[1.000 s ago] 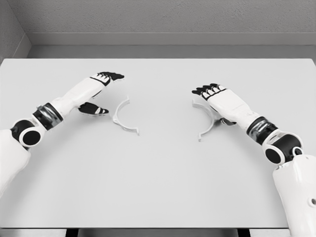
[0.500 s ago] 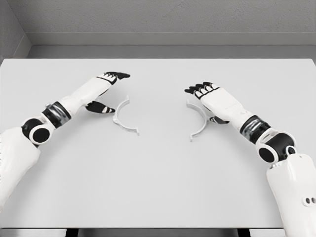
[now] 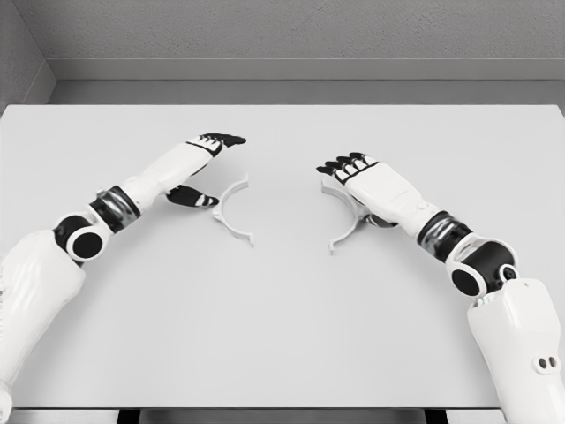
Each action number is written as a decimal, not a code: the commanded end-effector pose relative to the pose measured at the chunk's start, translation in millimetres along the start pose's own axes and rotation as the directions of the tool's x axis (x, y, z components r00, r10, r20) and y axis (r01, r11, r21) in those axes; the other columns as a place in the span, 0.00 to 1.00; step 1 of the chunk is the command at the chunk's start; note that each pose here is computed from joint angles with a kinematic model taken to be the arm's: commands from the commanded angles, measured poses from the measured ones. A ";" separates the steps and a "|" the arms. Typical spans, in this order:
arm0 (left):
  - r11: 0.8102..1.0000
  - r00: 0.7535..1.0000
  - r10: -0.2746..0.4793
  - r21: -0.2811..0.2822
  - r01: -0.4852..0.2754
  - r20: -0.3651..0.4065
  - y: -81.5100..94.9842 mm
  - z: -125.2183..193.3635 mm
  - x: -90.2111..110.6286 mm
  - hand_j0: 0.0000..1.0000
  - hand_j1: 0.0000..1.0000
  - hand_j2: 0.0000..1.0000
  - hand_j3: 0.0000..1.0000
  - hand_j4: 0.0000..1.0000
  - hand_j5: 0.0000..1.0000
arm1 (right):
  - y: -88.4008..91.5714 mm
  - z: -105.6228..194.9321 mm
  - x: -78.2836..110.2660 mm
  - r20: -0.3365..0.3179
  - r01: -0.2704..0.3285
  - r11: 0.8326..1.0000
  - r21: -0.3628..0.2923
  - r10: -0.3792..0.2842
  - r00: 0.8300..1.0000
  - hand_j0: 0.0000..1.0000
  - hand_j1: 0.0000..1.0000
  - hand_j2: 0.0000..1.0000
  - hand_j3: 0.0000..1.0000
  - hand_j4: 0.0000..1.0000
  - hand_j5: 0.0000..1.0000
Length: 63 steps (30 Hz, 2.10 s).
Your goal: Assemble PVC drainage pipe clamps
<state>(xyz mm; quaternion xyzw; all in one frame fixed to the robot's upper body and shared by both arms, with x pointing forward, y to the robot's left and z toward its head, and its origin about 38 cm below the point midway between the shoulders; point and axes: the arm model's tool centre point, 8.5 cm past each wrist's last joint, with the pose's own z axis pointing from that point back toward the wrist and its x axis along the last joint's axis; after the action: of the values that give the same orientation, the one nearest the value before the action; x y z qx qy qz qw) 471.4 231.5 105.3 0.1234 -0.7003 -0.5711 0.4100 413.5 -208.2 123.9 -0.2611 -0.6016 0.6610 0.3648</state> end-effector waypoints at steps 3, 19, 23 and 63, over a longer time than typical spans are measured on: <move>1.000 1.000 -0.001 -0.007 0.001 0.014 -4.8 -4.4 5.7 1.00 1.00 1.00 1.00 1.00 1.00 | -0.3 -2.1 5.1 0.015 0.000 1.000 -0.001 0.000 1.000 1.00 1.00 1.00 1.00 1.00 1.00; 1.000 0.999 -0.005 0.004 0.004 0.042 -3.9 -9.3 15.2 1.00 1.00 1.00 1.00 1.00 1.00 | -3.3 -6.9 8.0 0.025 -0.007 1.000 -0.001 0.007 1.000 1.00 1.00 1.00 1.00 1.00 1.00; 1.000 0.999 -0.004 0.013 0.004 0.037 -1.0 -8.1 13.5 1.00 1.00 1.00 1.00 1.00 1.00 | -3.2 -7.5 8.9 0.027 -0.007 1.000 -0.001 0.007 1.000 1.00 1.00 1.00 1.00 1.00 1.00; 1.000 0.998 -0.002 0.007 0.002 0.062 -13.5 1.7 24.7 1.00 1.00 1.00 1.00 1.00 1.00 | -50.3 12.2 -8.2 -0.043 -0.069 0.992 -0.102 0.065 0.997 1.00 1.00 1.00 1.00 1.00 1.00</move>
<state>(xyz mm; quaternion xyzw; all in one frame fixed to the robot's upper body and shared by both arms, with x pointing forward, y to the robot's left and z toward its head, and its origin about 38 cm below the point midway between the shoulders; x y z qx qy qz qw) 450.5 216.0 103.2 0.1115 -0.7105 -0.5774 0.3865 417.4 -219.1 172.6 -0.3104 -0.6180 0.6375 0.3397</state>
